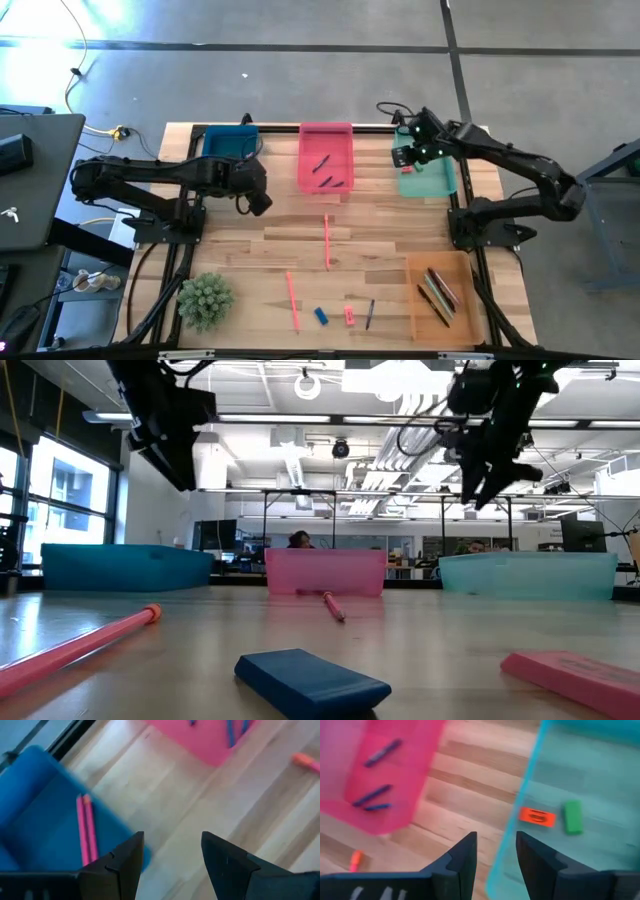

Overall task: Sort crayons/erasers/pens/pencils in bins
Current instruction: Put the pink pencil into the blue bin

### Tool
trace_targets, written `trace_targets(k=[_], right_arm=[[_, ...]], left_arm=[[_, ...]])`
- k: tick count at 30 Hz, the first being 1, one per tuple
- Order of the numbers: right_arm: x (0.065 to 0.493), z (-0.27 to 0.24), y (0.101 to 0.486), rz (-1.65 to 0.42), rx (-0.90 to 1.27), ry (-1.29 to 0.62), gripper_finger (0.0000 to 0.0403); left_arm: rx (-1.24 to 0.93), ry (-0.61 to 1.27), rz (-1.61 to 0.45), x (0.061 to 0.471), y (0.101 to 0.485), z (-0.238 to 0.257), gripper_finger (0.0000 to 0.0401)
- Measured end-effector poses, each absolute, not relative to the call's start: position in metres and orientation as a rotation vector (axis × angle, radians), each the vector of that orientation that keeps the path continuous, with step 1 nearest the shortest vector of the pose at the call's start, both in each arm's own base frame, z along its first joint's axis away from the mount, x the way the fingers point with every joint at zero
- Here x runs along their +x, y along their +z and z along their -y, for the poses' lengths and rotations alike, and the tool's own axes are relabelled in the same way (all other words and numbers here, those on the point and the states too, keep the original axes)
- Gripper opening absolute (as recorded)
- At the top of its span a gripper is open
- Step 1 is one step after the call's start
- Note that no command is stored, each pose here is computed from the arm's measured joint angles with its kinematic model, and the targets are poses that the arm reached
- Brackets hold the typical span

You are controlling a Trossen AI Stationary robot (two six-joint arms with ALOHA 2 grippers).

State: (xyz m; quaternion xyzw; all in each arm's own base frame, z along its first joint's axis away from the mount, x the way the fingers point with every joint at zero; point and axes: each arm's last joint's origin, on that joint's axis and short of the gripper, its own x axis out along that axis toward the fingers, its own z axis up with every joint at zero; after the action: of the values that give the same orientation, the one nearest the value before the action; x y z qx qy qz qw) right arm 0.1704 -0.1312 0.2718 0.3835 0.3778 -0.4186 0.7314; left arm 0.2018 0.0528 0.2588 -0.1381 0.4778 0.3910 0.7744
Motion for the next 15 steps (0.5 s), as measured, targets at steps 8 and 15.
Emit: trace_targets(k=[8,15], right_arm=[[0.208,0.085,0.284,-0.678,0.775,-0.792,0.0128],[0.241,0.050,0.290,-0.513,0.731,-0.686,0.0128]], left_arm=[[-0.327,0.933,-1.245,0.176,0.255,-0.067,0.0188],[-0.321,0.949,-1.283,0.168,0.255,-0.081,0.0188]])
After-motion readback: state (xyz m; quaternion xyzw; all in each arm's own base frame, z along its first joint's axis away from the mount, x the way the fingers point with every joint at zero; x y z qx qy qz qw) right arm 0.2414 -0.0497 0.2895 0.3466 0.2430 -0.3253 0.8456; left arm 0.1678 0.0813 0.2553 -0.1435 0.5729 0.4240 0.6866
